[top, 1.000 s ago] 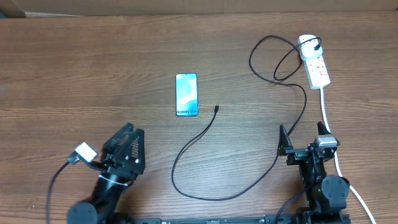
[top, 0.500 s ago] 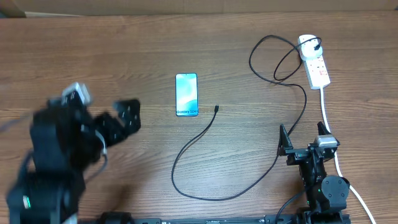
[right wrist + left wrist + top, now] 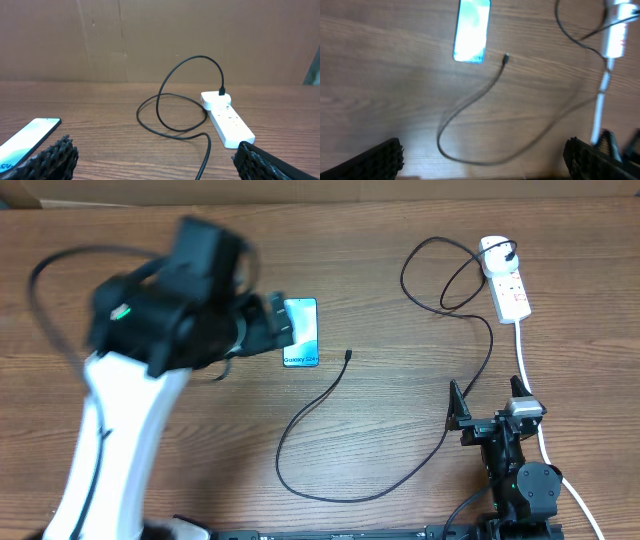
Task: Plug charger to phone and switch on socket
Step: 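Move the left gripper forward over the smartphone and lower it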
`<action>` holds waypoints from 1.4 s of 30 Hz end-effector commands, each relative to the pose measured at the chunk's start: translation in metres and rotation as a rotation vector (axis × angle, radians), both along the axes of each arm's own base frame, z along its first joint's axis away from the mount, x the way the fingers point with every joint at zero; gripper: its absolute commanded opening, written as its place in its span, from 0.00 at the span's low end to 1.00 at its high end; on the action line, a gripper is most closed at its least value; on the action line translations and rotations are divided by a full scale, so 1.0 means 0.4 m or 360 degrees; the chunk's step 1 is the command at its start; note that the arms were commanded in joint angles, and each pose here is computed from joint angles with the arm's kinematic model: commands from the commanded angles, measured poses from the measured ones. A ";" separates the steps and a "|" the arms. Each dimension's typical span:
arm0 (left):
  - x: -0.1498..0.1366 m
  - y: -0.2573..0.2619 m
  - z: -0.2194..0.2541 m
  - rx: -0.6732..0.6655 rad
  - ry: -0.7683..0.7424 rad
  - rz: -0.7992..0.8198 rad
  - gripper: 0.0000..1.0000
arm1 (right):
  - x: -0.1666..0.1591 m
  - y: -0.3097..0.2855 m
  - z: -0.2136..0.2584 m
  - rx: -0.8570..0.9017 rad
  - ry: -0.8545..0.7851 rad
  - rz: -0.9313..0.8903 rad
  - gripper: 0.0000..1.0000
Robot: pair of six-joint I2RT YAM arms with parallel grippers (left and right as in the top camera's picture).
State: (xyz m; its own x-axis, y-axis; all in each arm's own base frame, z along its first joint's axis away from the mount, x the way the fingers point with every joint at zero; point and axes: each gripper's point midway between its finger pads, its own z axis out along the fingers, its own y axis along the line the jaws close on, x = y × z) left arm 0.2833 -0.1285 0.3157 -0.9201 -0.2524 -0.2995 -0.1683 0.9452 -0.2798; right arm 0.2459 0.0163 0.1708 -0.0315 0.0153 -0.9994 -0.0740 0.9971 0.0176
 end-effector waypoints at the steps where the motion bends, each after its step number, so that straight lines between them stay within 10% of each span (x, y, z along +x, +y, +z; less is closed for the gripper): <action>1: 0.097 0.000 -0.014 0.0202 -0.0058 0.0151 1.00 | 0.000 0.000 -0.003 -0.0005 -0.0010 -0.0005 1.00; 42: 0.373 -0.140 -0.644 0.0424 0.0489 -0.0236 1.00 | 0.000 0.000 -0.003 -0.0005 -0.0010 -0.0005 1.00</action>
State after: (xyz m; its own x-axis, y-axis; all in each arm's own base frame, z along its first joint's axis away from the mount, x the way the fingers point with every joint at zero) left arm 0.4248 -0.1876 0.0709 -0.9950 -0.0836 -0.0553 -0.0848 0.9962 0.0201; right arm 0.2459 0.0163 0.1710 -0.0307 0.0153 -0.9994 -0.0736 0.9971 0.0176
